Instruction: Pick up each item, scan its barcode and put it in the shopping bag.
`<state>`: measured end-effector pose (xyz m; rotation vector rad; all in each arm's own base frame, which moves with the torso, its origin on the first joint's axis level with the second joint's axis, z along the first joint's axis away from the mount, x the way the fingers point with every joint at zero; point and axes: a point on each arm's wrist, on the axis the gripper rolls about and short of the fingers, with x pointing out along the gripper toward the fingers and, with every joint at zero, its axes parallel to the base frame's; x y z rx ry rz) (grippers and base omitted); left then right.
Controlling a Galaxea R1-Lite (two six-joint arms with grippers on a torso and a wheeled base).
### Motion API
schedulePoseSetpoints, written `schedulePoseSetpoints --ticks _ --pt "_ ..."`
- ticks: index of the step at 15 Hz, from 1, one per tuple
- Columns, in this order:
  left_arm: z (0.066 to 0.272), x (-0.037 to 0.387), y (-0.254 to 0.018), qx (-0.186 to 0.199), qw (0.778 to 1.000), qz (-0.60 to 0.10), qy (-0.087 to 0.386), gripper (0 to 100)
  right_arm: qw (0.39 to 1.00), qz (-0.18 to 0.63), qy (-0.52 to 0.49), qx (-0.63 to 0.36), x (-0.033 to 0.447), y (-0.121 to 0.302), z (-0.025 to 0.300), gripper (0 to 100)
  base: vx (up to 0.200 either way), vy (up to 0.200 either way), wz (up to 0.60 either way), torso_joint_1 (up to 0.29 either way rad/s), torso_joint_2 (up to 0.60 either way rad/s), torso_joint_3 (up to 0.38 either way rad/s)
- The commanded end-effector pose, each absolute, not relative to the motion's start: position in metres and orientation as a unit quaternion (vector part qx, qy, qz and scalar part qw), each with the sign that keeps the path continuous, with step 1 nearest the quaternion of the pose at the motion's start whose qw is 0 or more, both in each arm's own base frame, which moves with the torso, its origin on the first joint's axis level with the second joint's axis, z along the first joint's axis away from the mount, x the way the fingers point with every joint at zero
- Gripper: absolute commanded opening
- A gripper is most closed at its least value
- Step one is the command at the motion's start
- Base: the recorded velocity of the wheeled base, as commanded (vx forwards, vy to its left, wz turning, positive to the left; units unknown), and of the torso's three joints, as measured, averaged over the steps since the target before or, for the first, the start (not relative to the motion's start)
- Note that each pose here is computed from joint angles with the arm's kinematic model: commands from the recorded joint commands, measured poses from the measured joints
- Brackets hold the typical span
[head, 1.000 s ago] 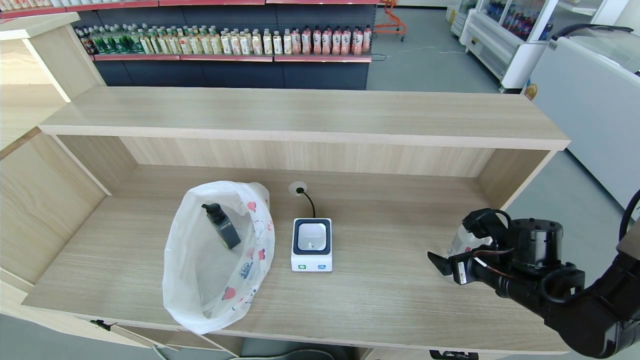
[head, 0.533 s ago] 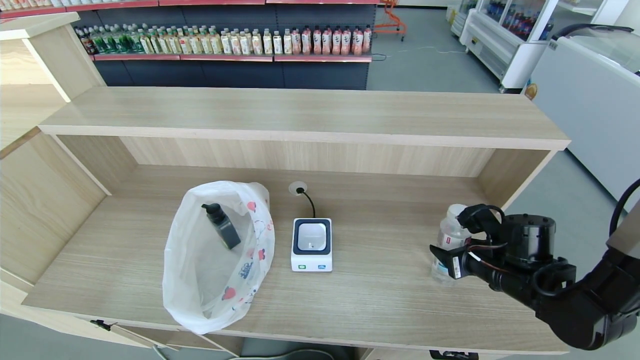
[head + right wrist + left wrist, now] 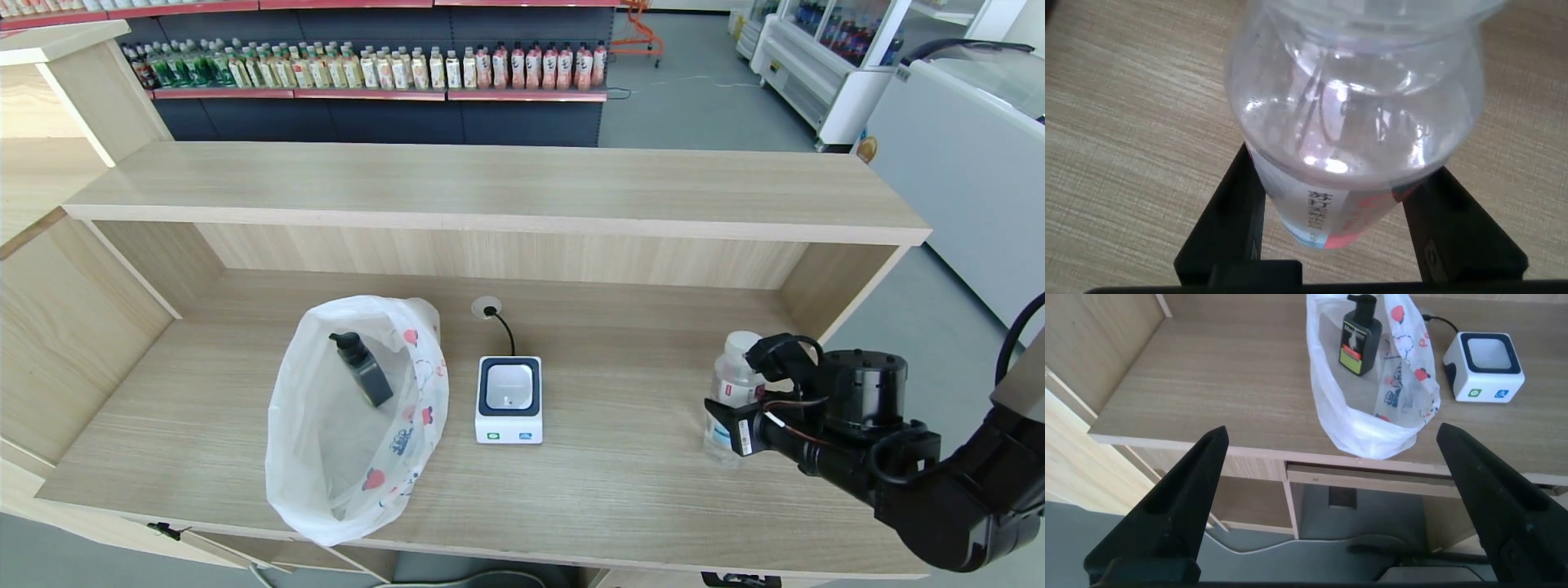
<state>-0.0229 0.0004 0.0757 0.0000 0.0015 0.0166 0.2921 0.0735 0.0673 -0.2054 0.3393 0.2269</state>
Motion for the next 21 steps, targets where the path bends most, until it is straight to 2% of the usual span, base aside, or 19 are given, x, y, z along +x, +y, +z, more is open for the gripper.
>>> schedulePoseSetpoints --ticks 1,3,6,7,10,13,16,21 --pt "0.076 -0.023 0.000 0.000 1.000 0.008 0.001 100 0.974 0.115 0.164 -0.101 0.290 0.074 0.070 0 0.000 0.000 0.00 0.000 0.00 0.000" --pt "0.076 -0.023 0.000 0.000 1.000 0.008 0.000 100 0.974 0.134 0.160 -0.090 0.283 0.075 0.071 0 0.000 0.000 0.00 0.000 0.00 0.000" --pt "0.076 -0.023 0.000 0.000 1.000 0.008 0.001 100 0.967 0.197 0.151 -0.058 0.271 0.072 0.073 0 0.000 0.000 0.00 0.000 0.00 0.000" --pt "0.076 -0.023 0.000 0.000 1.000 0.008 0.001 100 0.959 0.241 0.146 -0.037 0.265 0.072 0.076 0 0.000 0.000 0.00 0.000 0.00 0.000" --pt "0.076 -0.023 0.000 0.000 1.000 0.008 0.001 100 0.928 0.359 0.094 0.027 0.256 0.074 0.103 0 0.000 0.000 0.00 0.000 0.00 0.000" --pt "0.076 -0.023 0.000 0.000 1.000 0.008 0.001 100 0.881 0.467 0.064 0.039 0.231 0.074 0.138 0 0.000 0.000 0.00 0.000 0.00 0.000" --pt "0.076 -0.023 0.000 0.000 1.000 0.008 0.001 100 0.856 0.512 0.064 0.038 0.212 0.081 0.154 0 0.000 0.000 0.00 0.000 0.00 0.000" --pt "0.076 -0.023 0.000 0.000 1.000 0.008 0.000 100 0.813 0.578 0.055 0.035 0.201 0.084 0.160 0 0.000 0.000 0.00 0.000 0.00 0.000"
